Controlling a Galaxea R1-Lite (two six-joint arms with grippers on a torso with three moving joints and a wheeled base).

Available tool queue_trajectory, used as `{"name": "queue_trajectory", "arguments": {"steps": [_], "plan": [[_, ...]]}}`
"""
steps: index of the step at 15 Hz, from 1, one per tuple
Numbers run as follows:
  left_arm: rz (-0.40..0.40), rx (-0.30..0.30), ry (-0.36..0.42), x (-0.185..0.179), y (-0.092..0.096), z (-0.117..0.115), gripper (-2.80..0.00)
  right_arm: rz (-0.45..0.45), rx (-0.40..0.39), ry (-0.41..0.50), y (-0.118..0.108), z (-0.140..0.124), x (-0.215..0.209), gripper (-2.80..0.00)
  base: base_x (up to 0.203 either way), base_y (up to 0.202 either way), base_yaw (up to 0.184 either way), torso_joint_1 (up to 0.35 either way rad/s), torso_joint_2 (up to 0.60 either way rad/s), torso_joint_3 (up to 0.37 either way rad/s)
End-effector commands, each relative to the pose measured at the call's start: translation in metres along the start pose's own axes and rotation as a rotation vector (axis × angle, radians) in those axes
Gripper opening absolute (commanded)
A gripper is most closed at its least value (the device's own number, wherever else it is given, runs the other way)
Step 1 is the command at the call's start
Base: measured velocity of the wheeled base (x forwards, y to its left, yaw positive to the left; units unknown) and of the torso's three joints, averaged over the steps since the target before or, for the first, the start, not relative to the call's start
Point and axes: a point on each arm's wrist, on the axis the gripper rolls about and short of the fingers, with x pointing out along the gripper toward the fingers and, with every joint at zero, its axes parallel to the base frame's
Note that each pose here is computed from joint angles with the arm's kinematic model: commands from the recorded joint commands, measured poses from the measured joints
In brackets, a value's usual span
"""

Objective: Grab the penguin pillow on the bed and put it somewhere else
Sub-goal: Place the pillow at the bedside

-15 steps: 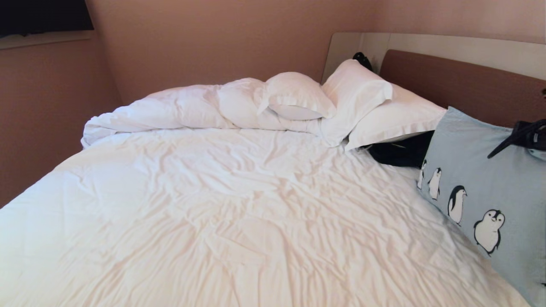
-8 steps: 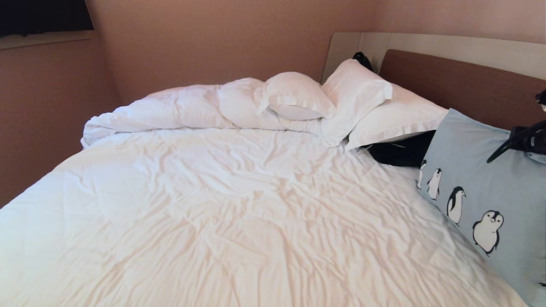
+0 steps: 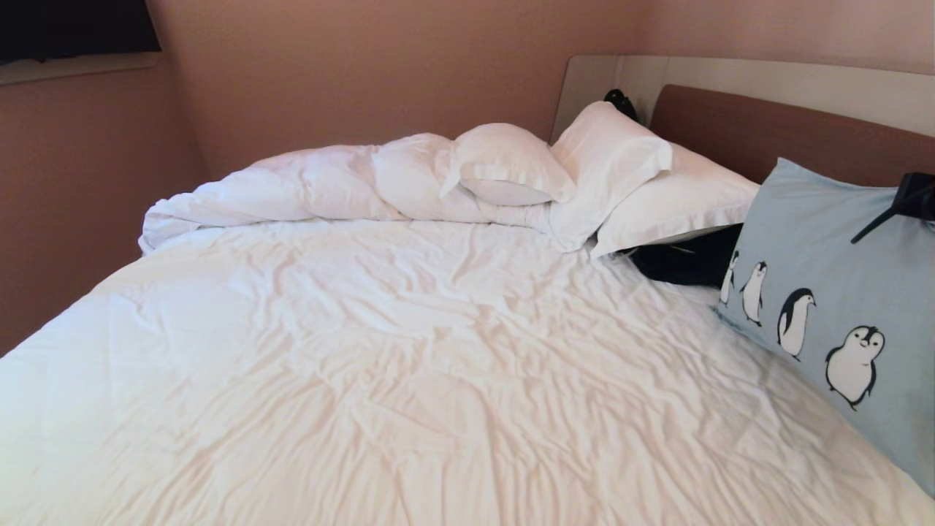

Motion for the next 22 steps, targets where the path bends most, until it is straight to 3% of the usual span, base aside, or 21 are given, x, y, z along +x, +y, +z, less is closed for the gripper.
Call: {"name": "queue_trajectory", "arguments": {"steps": [1,8,15,22], "plan": [[0.000,-0.001,0.002,0.000,0.000,-0.001,-2.80,0.002,0.000,-0.006,0.000,0.001,0.000,-2.80,0.000,0.000,0.000,0.000,0.00,0.000],[0.000,-0.001,0.002,0.000,0.000,-0.001,-2.80,-0.004,-0.023,0.151,-0.001,-0.049,0.045,-2.80,0.000,0.000,0.000,0.000,0.00,0.000],[0.000,-0.001,0.003,0.000,0.000,-0.001,-2.80,0.016,-0.001,0.255,-0.003,-0.058,0.042,-2.80,0.000,0.000,0.000,0.000,0.00,0.000],[0.000,-0.001,0.002,0.000,0.000,-0.001,-2.80,0.037,-0.010,0.402,0.009,-0.098,0.071,-2.80,0.000,0.000,0.000,0.000,0.00,0.000]]}}
